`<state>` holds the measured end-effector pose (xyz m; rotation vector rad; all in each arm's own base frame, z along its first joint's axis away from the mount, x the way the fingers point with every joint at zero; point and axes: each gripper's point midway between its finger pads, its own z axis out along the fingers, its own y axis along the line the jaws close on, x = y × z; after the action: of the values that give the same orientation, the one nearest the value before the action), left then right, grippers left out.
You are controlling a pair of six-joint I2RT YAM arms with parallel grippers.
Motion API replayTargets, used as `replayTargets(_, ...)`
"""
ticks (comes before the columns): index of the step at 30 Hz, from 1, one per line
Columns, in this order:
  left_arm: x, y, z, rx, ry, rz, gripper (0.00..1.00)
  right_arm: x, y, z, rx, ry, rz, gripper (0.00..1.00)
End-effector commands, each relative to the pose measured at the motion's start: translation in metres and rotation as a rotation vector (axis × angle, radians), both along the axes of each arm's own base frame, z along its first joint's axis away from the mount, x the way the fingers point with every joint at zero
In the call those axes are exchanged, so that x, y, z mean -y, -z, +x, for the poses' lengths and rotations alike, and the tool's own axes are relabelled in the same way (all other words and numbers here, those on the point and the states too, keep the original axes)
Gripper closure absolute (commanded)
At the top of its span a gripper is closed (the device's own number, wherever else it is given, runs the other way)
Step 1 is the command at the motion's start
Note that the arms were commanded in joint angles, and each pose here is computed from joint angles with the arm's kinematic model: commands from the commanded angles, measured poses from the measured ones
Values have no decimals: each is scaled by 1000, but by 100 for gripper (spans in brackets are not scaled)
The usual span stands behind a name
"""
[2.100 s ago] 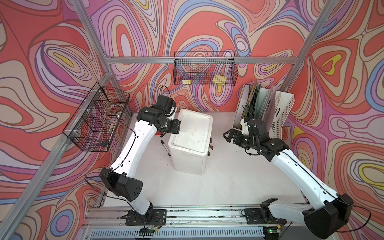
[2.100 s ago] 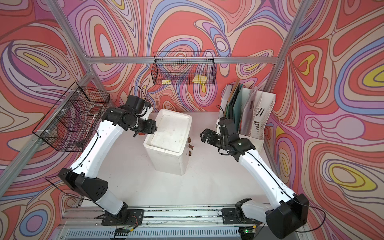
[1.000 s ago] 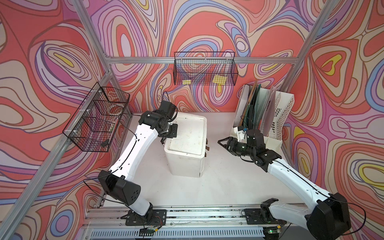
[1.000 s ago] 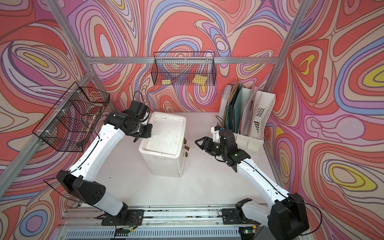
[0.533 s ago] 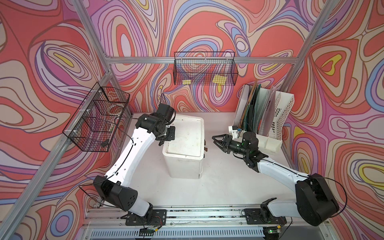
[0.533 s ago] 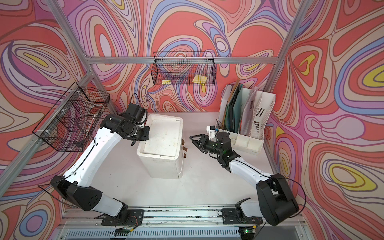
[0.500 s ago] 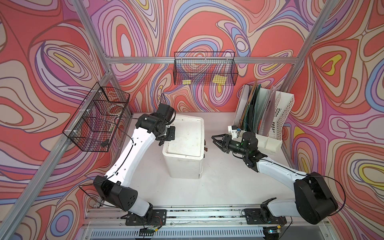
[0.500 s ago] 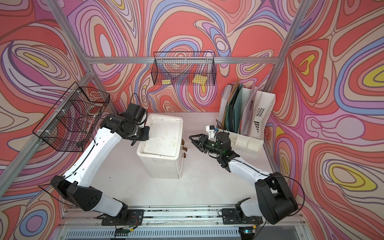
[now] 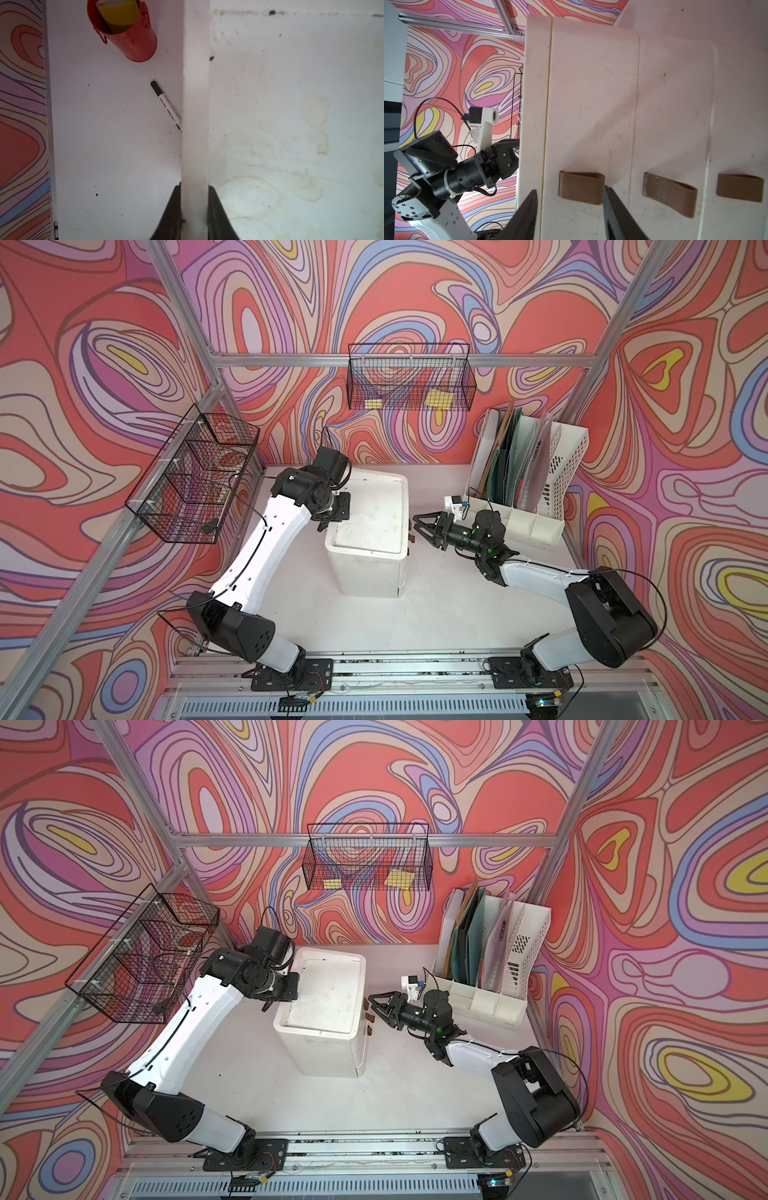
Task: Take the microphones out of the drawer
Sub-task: Open the drawer in the storage box.
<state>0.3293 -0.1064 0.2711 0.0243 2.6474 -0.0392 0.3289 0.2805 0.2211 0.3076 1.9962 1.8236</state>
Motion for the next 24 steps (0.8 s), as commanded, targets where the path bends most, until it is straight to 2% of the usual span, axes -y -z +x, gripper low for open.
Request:
replayTargets(1,0,-18,0,71,-34,-43,97,-8,5,-6,-11,-31,33,50)
replayTargets(8,4,-16,0,61,-30,-61,97,-22,3,-5,1,-52,67,51)
replayTargets(12,4,-17,0,63,-27,-61,97,-23,1,-4,6,-47,75,56)
replayTargets(24,3,-16,-1,64,-22,-58,97,-18,5,-3,11,-18,78,87)
